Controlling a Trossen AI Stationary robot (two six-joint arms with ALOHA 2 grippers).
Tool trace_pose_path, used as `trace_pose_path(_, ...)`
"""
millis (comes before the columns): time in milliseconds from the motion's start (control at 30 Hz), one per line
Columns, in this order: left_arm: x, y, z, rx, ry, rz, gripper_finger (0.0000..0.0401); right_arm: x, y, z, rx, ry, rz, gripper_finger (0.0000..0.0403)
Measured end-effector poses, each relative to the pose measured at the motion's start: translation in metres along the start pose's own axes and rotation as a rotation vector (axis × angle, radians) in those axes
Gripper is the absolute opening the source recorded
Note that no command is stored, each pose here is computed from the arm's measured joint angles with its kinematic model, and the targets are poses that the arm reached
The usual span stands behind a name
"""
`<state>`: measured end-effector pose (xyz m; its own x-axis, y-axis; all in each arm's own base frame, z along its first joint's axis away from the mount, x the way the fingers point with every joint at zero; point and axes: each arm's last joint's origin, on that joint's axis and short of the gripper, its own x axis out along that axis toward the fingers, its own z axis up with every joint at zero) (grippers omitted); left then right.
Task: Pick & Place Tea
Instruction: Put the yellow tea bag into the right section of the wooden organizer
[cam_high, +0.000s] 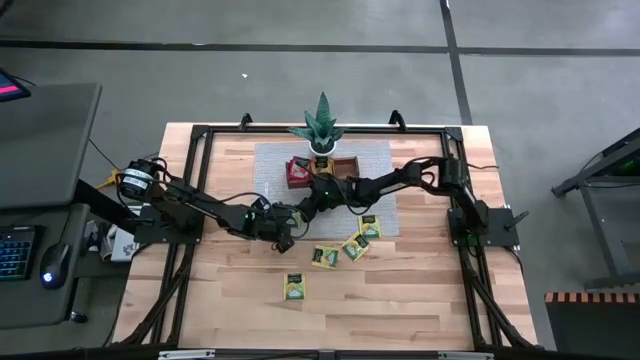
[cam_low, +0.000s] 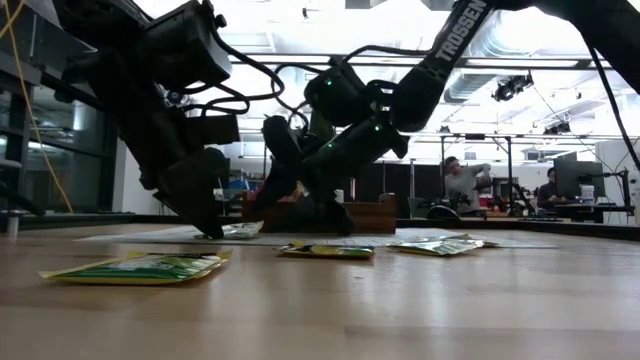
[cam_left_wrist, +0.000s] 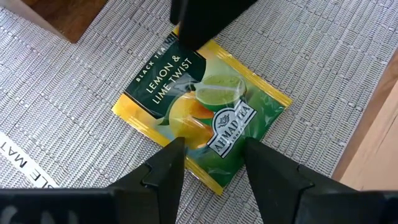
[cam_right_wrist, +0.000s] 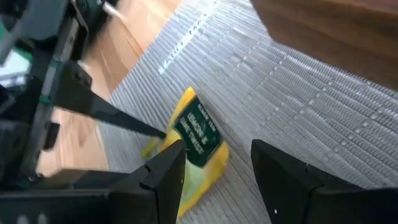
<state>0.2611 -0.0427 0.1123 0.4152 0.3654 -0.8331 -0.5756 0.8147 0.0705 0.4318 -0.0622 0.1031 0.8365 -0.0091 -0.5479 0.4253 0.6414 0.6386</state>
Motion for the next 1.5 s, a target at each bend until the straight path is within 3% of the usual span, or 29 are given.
trace_pose_path(500, 0.0, 0.0, 0.0, -0.001, -0.001, 0.0, 0.0163, 0.007, 0.004, -0.005, 0.028, 0.035, 0.023, 0.0161)
trace_pose_path(767, 0.0, 0.0, 0.0, -0.002, 0.0, -0.001, 0.0163, 0.008, 0.006, -0.003, 0.028, 0.059, 0.026, 0.0107)
trace_pose_path(1100, 0.0, 0.0, 0.0, -0.002, 0.002, -0.004, 0.0163, 0.008, 0.006, -0.003, 0.034, 0.056, 0.024, 0.0006)
trace_pose_path(1500, -0.006, 0.001, 0.003, -0.007, 0.011, -0.039, 0.0163, 0.0, 0.01, 0.0, 0.027, 0.05, -0.024, 0.0001)
